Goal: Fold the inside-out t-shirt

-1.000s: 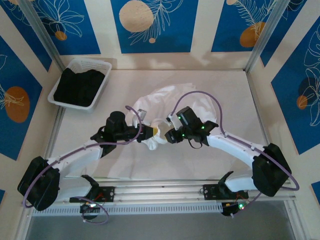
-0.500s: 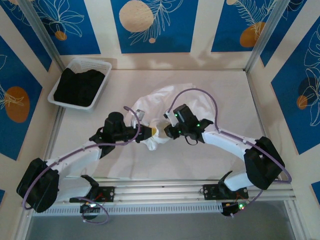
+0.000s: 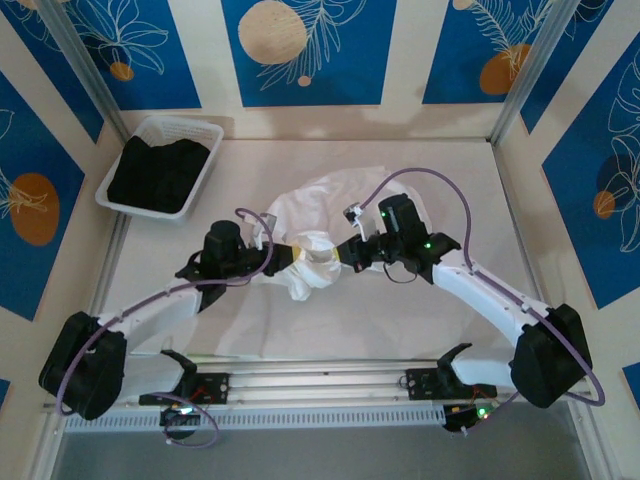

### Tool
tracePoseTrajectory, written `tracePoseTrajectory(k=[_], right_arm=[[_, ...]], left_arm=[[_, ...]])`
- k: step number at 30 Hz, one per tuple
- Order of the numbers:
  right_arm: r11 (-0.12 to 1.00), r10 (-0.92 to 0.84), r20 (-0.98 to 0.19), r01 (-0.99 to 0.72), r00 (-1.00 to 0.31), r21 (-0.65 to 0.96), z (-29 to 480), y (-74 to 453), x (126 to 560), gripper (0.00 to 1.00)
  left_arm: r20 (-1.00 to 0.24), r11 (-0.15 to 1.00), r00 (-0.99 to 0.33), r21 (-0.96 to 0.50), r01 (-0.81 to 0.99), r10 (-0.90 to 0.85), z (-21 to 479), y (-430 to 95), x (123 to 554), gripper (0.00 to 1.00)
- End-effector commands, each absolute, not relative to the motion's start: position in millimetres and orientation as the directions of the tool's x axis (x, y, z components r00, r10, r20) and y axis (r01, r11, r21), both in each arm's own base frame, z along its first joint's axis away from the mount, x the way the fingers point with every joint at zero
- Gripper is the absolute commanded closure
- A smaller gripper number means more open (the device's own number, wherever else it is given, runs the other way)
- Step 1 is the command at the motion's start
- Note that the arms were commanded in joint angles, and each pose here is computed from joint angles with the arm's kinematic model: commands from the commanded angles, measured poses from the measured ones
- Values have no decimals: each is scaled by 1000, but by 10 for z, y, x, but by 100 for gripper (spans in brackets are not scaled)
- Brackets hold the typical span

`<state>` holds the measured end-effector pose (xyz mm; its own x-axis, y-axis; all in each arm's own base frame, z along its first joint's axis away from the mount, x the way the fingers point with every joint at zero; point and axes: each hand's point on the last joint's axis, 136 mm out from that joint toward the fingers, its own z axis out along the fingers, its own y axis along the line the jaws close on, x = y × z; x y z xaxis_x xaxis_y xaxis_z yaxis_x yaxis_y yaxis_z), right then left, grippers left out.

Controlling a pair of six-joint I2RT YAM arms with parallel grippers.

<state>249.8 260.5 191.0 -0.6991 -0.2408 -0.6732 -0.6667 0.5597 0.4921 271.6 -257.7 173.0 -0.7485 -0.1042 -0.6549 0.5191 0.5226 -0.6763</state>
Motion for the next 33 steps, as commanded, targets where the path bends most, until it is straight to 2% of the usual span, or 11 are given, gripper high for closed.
tracePoseTrajectory(k=[1,6,11,15,23,28,33], right_arm=[[378,-226,-623,-657,-749,652,2148,2731,2222,100],[255,-166,-605,-626,-779,737,2343,2773,2264,100],[244,-136,-567,-582,-812,776,2329,2777,2400,100],[246,-130,-538,-552,-833,797,2265,2809,2473,100],[252,-126,-514,-529,-848,811,2209,2844,2551,100],[258,-122,-512,-525,-850,811,2197,2830,2554,100],[266,-117,-509,-521,-853,811,2168,2809,2537,100]], left_arm=[[-663,596,-738,-644,479,-123,1591,-2470,2860,100],[-667,704,-739,-570,424,-95,1399,-2325,2960,96],[-680,821,-731,-452,348,-65,1291,-2045,2959,68],[-718,858,-696,-365,361,-13,1387,-1959,2806,57],[-764,816,-630,-272,510,138,1583,-2266,2490,51],[-739,842,-642,-201,500,205,1417,-2369,2666,49],[-738,840,-640,-195,506,214,1279,-2582,2896,49]])
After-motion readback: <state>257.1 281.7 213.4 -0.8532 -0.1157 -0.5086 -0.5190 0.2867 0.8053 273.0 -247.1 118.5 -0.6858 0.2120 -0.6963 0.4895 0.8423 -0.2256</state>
